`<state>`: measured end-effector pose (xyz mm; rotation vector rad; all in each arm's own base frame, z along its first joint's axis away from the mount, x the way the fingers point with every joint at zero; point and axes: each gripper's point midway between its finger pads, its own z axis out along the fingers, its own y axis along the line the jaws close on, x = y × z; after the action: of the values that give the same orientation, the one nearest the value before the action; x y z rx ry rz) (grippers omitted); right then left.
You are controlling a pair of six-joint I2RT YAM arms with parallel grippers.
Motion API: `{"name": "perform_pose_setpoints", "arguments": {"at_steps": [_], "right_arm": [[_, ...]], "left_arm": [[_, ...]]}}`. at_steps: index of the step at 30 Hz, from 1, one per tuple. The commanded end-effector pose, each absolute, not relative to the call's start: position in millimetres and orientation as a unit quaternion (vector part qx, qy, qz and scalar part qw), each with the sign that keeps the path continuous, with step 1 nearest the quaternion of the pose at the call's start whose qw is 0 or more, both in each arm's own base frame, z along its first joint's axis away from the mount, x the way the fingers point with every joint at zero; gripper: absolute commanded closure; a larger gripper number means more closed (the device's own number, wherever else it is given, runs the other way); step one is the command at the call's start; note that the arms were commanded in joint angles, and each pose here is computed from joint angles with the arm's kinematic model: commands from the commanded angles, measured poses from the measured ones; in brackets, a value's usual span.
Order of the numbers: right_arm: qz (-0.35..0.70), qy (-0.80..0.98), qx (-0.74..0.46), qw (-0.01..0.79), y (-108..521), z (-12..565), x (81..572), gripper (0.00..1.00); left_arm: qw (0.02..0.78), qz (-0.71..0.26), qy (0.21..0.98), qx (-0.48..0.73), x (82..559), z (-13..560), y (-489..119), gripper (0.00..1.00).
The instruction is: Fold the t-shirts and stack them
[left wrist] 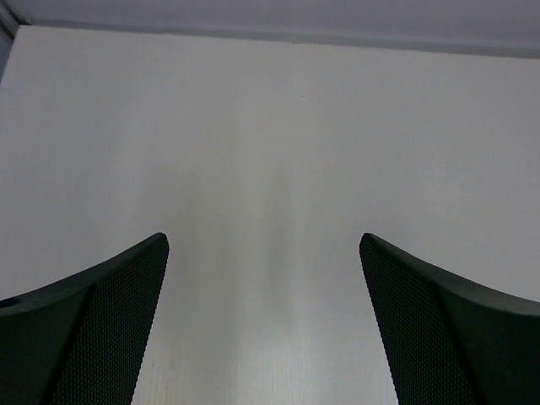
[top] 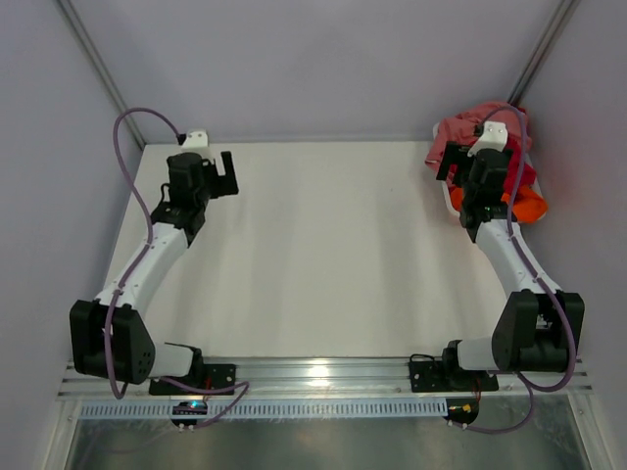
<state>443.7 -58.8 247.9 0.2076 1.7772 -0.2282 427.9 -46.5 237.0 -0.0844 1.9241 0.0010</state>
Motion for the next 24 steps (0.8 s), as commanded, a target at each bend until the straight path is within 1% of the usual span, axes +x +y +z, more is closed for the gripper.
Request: {"name": "perform_pose_setpoints", "arguments": {"at_steps": [1, 4, 5, 6, 7, 9, 10, 12, 13, 15, 16, 17, 18, 19, 20, 21, 22, 24], "right_arm": [[0.009, 0.748, -0.023, 0.664, -4, 290, 454, 0.01], [0.012, 0.752, -0.052, 0.657, 2, 294, 454, 0.01], [-0.003, 0.755, -0.056, 0.654, -3, 292, 458, 0.01], [-0.024, 0.764, -0.048, 0.642, -11, 288, 459, 0.01], [-0.040, 0.760, -0.047, 0.647, -17, 298, 464, 0.01], [-0.073, 0.769, -0.052, 0.633, -27, 292, 471, 0.01], [-0.101, 0.764, -0.037, 0.637, -38, 303, 475, 0.01], [-0.117, 0.771, -0.049, 0.624, -42, 298, 485, 0.01], [-0.123, 0.759, -0.049, 0.637, -44, 317, 493, 0.01], [-0.129, 0.782, -0.049, 0.608, -48, 300, 507, 0.02], [-0.135, 0.767, -0.044, 0.626, -50, 329, 518, 0.02], [-0.144, 0.769, -0.038, 0.622, -54, 333, 526, 0.03], [-0.143, 0.797, -0.041, 0.586, -56, 303, 540, 0.05], [-0.147, 0.781, -0.037, 0.606, -57, 336, 552, 0.08], [-0.149, 0.786, -0.038, 0.600, -58, 337, 561, 0.10], [-0.147, 0.806, -0.043, 0.572, -59, 324, 564, 0.12], [-0.148, 0.803, -0.042, 0.576, -60, 328, 584, 0.13], [-0.152, 0.808, -0.049, 0.567, -61, 323, 596, 0.13]], "left_arm": [[0.609, -0.107, 0.786, 0.010, 444, 279, -89, 0.03], [0.551, -0.174, 0.811, 0.093, 433, 262, -123, 0.01], [0.547, -0.185, 0.809, 0.112, 432, 270, -129, 0.01], [0.515, -0.196, 0.823, 0.138, 426, 254, -136, 0.02], [0.506, -0.198, 0.827, 0.144, 425, 251, -137, 0.02], [0.494, -0.198, 0.833, 0.153, 424, 249, -138, 0.02], [0.479, -0.199, 0.841, 0.154, 422, 241, -138, 0.02], [0.472, -0.194, 0.844, 0.167, 419, 237, -138, 0.02], [0.464, -0.194, 0.846, 0.175, 416, 234, -138, 0.02], [0.459, -0.192, 0.848, 0.182, 412, 231, -137, 0.02], [0.458, -0.184, 0.847, 0.199, 410, 230, -135, 0.02], [0.454, -0.181, 0.848, 0.203, 406, 230, -134, 0.02], [0.453, -0.177, 0.849, 0.207, 405, 230, -133, 0.02], [0.451, -0.172, 0.849, 0.215, 403, 229, -131, 0.02], [0.447, -0.164, 0.852, 0.217, 400, 229, -128, 0.01], [0.446, -0.161, 0.853, 0.219, 398, 228, -127, 0.01], [0.445, -0.158, 0.853, 0.221, 397, 228, -126, 0.01], [0.441, -0.149, 0.855, 0.229, 393, 224, -123, 0.01]]}}
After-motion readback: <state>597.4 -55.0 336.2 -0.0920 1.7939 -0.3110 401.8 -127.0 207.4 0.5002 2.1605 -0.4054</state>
